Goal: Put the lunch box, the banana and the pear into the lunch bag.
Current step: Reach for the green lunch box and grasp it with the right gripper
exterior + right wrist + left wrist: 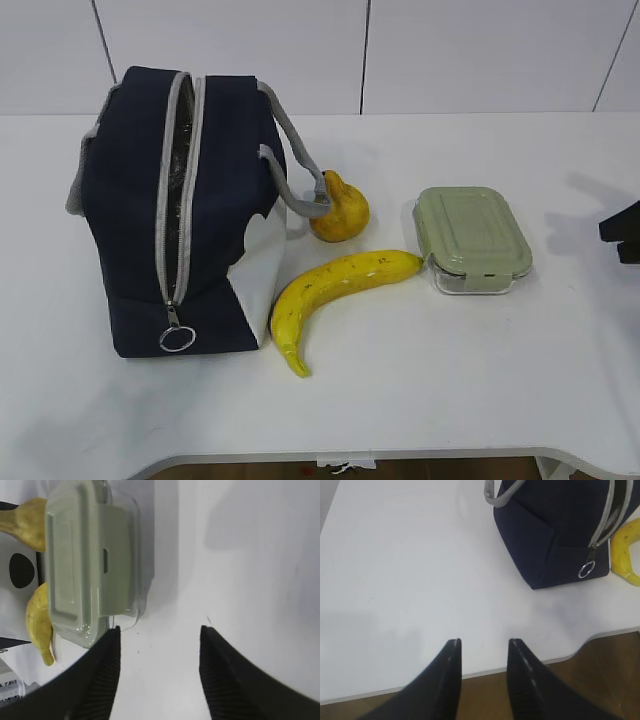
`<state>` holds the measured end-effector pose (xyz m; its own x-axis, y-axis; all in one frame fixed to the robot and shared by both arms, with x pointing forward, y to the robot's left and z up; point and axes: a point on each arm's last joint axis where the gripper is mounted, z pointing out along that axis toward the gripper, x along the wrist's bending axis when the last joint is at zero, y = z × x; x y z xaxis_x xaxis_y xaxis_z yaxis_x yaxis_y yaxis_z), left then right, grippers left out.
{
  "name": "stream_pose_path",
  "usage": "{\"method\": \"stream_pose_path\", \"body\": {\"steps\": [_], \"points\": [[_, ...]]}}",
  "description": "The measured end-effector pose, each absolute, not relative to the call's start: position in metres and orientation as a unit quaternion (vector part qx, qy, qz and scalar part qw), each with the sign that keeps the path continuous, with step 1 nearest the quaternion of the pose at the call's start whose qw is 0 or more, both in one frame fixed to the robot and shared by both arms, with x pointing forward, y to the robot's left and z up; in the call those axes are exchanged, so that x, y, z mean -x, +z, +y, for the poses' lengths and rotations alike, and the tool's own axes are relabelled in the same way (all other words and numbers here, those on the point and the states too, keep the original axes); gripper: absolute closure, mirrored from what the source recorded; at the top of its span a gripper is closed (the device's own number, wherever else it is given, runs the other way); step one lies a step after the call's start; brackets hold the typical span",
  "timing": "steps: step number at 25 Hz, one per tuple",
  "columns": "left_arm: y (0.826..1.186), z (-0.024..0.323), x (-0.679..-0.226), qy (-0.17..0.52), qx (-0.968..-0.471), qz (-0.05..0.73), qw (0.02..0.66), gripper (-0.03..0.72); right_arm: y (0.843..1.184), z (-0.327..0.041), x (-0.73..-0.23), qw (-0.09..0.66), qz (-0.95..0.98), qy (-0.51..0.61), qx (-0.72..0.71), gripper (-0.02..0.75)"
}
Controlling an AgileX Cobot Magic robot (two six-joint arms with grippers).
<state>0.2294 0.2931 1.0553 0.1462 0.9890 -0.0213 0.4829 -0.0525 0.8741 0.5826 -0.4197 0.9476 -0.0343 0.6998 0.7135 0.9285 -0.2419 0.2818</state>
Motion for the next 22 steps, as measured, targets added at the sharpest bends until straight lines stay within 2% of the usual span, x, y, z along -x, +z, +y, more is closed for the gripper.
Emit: {"method": "stream_pose_path", "body": {"steps": [2, 5, 6, 13, 18, 22], "points": [[1.055, 0.293, -0.229, 0.324, -0.649, 0.567, 0.390, 0.449, 0.948, -0.420, -0.583, 0.145, -0.596, -0.400, 0.682, 0.306], [1.055, 0.293, -0.229, 0.324, -0.649, 0.567, 0.390, 0.449, 0.946, -0.418, -0.585, 0.149, -0.592, -0.400, 0.683, 0.137], [1.055, 0.293, -0.229, 0.324, -0.649, 0.567, 0.390, 0.449, 0.944, -0.417, -0.585, 0.152, -0.593, -0.399, 0.683, 0.115], [1.056, 0.293, -0.229, 0.325, -0.648, 0.567, 0.391, 0.449, 0.935, -0.406, -0.598, 0.153, -0.588, -0.443, 0.659, 0.150], [1.056, 0.293, -0.229, 0.325, -0.648, 0.567, 0.391, 0.449, 0.940, -0.401, -0.608, 0.138, -0.597, -0.463, 0.640, 0.155], [1.056, 0.293, -0.229, 0.325, -0.648, 0.567, 0.391, 0.449, 0.932, -0.391, -0.620, 0.147, -0.608, -0.462, 0.629, 0.157]]}}
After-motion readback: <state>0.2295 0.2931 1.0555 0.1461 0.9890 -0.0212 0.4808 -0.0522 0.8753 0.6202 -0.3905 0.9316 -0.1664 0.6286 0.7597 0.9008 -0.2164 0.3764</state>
